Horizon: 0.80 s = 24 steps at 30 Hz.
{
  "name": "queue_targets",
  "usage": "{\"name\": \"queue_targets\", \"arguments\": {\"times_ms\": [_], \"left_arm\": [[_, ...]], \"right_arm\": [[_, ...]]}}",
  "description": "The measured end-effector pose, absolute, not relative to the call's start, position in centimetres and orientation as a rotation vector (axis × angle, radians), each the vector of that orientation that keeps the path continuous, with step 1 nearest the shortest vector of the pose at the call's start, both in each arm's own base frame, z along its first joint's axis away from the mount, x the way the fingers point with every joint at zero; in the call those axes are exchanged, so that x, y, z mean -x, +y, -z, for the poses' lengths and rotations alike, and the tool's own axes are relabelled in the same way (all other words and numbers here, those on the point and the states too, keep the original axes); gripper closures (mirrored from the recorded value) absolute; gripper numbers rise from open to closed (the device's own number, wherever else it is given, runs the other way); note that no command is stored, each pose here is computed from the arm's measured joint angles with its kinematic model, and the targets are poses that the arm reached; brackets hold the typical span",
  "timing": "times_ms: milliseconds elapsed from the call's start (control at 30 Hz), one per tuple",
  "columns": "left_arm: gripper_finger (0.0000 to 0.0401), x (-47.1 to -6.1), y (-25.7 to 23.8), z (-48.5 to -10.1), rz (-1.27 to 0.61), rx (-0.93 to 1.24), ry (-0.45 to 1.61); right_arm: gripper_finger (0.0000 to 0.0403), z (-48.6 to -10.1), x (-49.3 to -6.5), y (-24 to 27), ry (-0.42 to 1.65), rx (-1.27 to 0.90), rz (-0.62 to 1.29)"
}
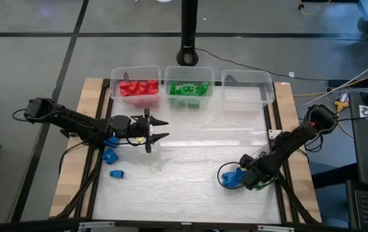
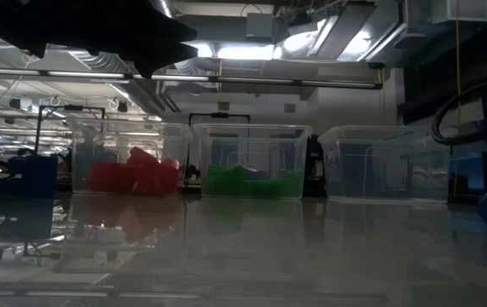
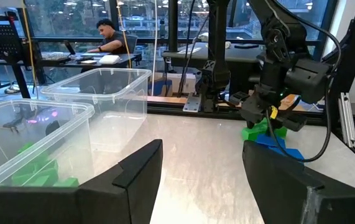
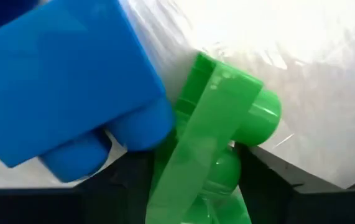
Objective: Sort blocks
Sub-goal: Put the green game piece into the middle transparent bin
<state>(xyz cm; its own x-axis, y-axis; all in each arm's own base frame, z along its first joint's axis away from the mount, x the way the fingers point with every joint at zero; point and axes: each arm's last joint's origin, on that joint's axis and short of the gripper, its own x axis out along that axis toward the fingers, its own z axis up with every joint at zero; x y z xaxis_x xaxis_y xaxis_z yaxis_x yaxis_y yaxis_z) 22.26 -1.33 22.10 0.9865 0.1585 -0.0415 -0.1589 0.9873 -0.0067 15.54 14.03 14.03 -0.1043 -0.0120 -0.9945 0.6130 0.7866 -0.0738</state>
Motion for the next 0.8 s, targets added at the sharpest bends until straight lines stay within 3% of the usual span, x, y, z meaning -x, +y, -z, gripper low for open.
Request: {"name": "queue_targets", "arguments": {"times_ms": [400,600,800], "left_arm": [[0.0189,-22.3,-1.3,-22.1,-0.159,0.011,0.04],[0.0189,-22.3,-1.3,-22.1,-0.159,0.012,0.037],[0.0189,-22.3,-1.3,-22.1,-0.159,0.012,0.037]], "right_arm": [[0.0202,-15.1,-16.0,14.2,1.556,-0.407,0.532],[0.0221,-17.3,-15.8,13.8,1.554,-0.36,0.541],[0.0215,-20.4,-16.3,12.5,1.494,-0.305,0.568]]}}
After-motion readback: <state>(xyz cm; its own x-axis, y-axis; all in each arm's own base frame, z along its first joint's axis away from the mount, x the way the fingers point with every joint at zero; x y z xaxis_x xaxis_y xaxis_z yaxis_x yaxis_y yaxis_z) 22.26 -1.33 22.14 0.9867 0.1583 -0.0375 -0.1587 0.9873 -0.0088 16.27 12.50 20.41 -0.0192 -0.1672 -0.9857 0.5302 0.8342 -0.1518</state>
